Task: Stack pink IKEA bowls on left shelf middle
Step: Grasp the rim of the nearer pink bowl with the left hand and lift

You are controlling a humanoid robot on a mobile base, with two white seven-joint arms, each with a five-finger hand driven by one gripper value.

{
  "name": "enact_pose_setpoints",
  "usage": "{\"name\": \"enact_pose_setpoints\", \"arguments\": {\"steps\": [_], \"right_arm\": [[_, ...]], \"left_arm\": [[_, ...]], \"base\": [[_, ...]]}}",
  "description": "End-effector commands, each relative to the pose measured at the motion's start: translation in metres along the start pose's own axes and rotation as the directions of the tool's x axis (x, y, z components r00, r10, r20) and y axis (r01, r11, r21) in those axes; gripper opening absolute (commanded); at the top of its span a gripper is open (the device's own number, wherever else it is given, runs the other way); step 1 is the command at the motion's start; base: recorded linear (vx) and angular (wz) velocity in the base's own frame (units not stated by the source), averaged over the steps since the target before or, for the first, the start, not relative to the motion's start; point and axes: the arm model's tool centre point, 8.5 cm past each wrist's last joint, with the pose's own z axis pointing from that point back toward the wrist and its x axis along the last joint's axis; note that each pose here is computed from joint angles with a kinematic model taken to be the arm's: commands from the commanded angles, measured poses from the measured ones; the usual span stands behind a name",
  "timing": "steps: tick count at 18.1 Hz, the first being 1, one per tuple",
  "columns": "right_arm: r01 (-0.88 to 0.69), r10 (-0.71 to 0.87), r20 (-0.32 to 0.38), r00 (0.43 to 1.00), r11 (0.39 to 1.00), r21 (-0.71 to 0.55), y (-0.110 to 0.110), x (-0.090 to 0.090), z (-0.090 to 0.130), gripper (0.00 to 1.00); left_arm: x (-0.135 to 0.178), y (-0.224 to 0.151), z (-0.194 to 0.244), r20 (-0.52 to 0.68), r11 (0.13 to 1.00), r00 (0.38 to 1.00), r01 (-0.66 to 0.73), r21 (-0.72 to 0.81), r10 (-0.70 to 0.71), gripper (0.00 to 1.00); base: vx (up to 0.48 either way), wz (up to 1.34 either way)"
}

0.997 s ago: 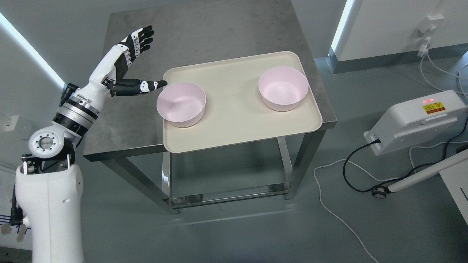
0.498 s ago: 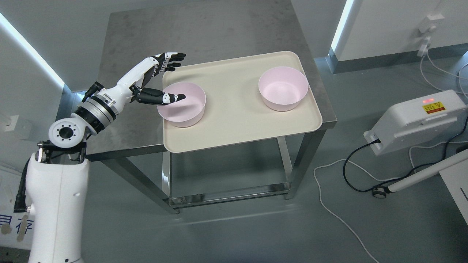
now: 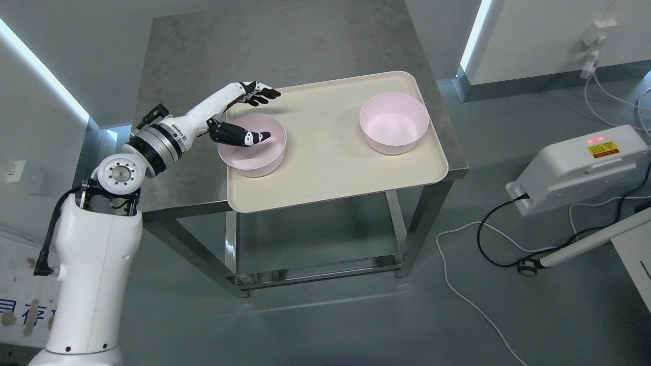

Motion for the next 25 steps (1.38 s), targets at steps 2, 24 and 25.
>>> {"name": "enact_pose_setpoints", "arguments": {"steps": [2,24,25], "right_arm": [[-0.003,0.003,0.002,1.0,1.0,-0.017,-0.011,0.002,0.001,1.0],[-0.003,0.003,0.002,1.0,1.0,-0.017,-0.011,0.002,0.001,1.0],[-0.003,0.003,0.002,1.0,1.0,-0.017,-0.011,0.002,0.001,1.0]], "left_arm": [[-0.009,-0.023,-0.019,-0.039,0.978,0.982,0.177,-0.114,-0.183,0.52],[-0.005,-0.001,-0.025,0.049,0.948,0.948,0.317,-0.043,-0.315,0.01],[-0.002,0.007,-0.024,0.051,0.949,0.948,0.315,-0.021,-0.314,0.0]], "base": [[0.0,0.0],[0.0,0.0],[0.0,0.0]]}}
